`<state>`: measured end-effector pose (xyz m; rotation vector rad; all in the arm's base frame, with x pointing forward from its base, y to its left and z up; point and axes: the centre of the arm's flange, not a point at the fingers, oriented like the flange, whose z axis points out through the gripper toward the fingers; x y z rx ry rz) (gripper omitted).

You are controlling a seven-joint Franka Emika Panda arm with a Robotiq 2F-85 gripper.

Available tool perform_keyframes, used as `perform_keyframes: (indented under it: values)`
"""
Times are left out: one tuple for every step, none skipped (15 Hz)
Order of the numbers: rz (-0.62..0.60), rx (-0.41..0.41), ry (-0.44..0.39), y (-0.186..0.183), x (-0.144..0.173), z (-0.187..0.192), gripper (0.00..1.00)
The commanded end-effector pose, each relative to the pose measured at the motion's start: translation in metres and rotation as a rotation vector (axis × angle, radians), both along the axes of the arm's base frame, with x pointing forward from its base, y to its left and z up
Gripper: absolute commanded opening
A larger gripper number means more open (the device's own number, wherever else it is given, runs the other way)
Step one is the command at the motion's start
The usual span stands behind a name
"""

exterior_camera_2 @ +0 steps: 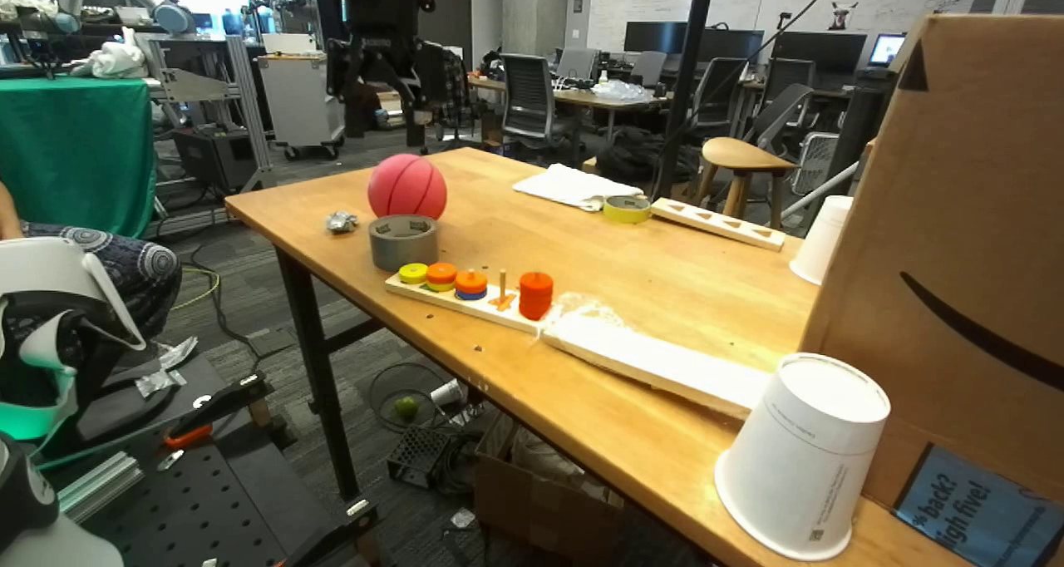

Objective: Push the ball to the right

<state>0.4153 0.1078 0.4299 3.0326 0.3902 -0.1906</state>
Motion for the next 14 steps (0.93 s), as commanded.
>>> perform_keyframes:
  values:
    - [0.092,0.016,-0.097,0.047,0.017,0.0,1.0]
    - [0.135,0.03,-0.117,0.061,0.02,-0.001,1.0]
    - [0.167,0.039,-0.132,0.075,0.023,-0.002,1.0]
    - [0.204,0.051,-0.144,0.09,0.026,-0.003,1.0]
    - [0.234,0.057,-0.14,0.106,0.029,-0.003,1.0]
    - [0.233,0.055,-0.104,0.124,0.032,-0.002,1.0]
    - [0.219,0.043,-0.086,0.138,0.033,-0.001,1.0]
    - [0.18,-0.004,-0.068,0.154,0.036,0.001,1.0]
    - [0.156,-0.042,-0.045,0.165,0.039,0.003,1.0]
    - [0.128,-0.078,-0.036,0.177,0.041,0.005,1.0]
    - [0.118,-0.096,-0.03,0.186,0.042,0.006,1.0]
    - [0.108,-0.107,-0.014,0.197,0.045,0.007,1.0]
    - [0.088,-0.118,-0.003,0.205,0.047,0.009,1.0]
    - [0.048,-0.129,0.003,0.213,0.05,0.007,1.0]
